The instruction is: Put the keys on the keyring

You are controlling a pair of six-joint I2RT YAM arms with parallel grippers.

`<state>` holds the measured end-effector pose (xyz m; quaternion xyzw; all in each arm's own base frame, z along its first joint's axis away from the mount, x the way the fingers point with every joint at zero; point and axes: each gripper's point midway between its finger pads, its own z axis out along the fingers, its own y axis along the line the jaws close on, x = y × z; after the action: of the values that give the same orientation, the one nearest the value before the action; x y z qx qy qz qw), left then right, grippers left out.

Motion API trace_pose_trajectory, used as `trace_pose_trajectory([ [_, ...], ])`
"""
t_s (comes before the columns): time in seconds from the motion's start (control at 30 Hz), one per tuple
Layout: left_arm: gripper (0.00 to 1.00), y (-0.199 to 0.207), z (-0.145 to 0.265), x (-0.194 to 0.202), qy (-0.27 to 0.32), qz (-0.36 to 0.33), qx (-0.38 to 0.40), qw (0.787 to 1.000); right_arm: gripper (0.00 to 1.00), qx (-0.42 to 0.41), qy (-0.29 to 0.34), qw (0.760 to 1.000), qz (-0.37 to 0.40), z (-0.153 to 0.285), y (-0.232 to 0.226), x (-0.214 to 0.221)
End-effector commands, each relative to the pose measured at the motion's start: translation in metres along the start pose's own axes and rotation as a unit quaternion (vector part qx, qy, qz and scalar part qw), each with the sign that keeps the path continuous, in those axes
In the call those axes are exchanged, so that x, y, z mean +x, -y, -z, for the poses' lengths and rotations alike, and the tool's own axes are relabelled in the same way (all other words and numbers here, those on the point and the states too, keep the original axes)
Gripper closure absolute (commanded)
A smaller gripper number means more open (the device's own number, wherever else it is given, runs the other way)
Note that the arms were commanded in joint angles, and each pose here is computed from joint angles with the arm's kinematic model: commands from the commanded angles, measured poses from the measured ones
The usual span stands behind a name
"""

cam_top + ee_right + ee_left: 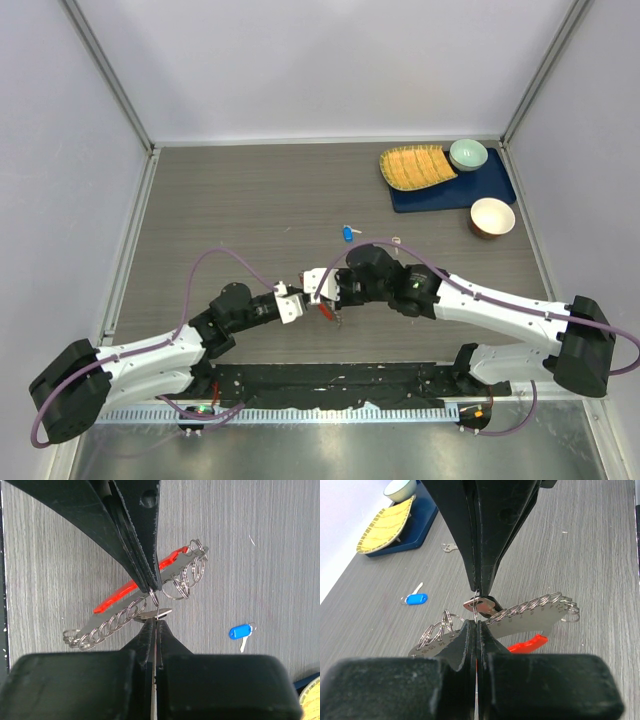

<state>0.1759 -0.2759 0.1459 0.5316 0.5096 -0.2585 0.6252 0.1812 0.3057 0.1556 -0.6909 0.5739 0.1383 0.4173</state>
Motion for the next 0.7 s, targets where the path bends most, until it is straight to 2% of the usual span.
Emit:
trace_pose_trajectory([
  [0.0,1.0,-0.005,-0.005,-0.028,0.045,-0.011,0.003,0.999,0.99,-0.003,0.047,0.999,0.018,0.003,0.002,-0.028],
  [0.33,1.0,-0.006,-0.005,-0.031,0.05,-0.01,0.001,0.999,0.99,-0.019,0.043,0.998,0.029,0.0,-0.008,-0.03],
  [0.67,1.0,-0.009,-0.001,-0.033,0.056,-0.009,-0.011,0.998,0.99,0.003,-0.016,0.999,0.037,-0.006,-0.005,-0.007],
])
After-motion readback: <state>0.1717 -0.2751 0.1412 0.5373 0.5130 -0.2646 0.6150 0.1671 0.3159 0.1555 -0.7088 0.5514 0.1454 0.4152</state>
